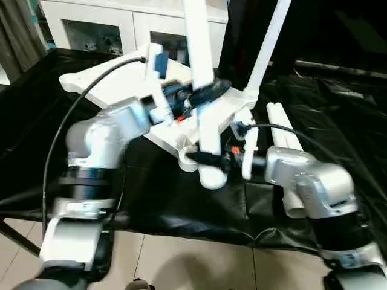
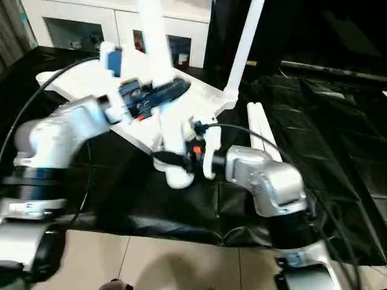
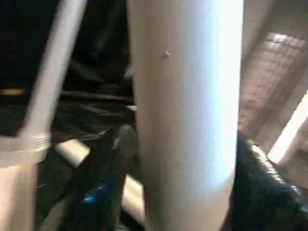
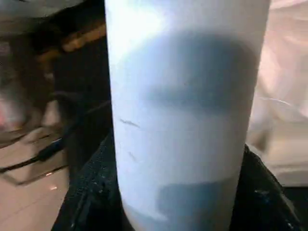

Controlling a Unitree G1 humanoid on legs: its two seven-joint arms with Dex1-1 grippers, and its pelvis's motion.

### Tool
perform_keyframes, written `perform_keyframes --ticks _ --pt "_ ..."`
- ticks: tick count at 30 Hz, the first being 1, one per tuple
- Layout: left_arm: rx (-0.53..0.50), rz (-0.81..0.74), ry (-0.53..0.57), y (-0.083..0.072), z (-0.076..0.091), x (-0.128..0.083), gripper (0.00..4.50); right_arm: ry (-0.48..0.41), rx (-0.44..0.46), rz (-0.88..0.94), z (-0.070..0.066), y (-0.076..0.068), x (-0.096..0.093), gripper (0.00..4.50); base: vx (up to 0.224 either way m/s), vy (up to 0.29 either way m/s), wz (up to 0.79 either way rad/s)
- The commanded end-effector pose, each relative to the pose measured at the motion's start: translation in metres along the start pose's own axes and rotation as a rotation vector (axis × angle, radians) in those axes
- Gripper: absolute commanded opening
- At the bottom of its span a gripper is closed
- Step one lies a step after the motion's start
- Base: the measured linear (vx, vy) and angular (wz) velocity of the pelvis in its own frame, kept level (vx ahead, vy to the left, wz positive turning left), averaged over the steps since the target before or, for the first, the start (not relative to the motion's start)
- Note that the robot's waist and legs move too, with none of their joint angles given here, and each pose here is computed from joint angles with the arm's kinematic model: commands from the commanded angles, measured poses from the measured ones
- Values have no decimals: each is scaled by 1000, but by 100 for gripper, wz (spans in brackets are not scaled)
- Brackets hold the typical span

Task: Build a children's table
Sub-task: Pick table leg

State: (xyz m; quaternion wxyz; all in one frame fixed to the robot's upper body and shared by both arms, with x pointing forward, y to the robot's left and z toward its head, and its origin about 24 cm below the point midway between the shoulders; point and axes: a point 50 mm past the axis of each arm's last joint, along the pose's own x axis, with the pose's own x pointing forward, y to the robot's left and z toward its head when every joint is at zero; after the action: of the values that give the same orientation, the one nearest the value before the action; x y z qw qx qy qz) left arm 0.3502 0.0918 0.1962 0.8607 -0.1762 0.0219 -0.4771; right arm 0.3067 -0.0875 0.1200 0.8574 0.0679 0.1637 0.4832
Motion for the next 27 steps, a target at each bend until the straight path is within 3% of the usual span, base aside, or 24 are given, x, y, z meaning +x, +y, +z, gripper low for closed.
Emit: perform_keyframes --ticks 1,5,6,8,12,19,21,27 --pt "38 117 11 8 -2 -3 302 -42 -47 -26 9 2 2 197 0 0 0" --pt "31 185 32 6 -13 0 302 -52 -51 -75 9 6 10 197 0 0 0" --pt "35 199 42 7 -15 0 274 -53 -54 -87 9 6 11 197 0 0 0" --pt "54 259 49 10 -16 1 267 -59 -53 -115 9 6 15 197 0 0 0" --pt "33 252 35 9 -15 3 223 -64 -50 -126 10 7 17 197 0 0 0" --pt "28 283 26 12 -12 1 194 -74 -69 -170 12 5 19 197 0 0 0" --pt "21 276 18 12 -11 1 191 -91 -66 -167 14 4 19 253 0 0 0" --pt "29 164 16 8 -5 -1 184 -86 -35 -107 16 1 12 312 0 0 0"
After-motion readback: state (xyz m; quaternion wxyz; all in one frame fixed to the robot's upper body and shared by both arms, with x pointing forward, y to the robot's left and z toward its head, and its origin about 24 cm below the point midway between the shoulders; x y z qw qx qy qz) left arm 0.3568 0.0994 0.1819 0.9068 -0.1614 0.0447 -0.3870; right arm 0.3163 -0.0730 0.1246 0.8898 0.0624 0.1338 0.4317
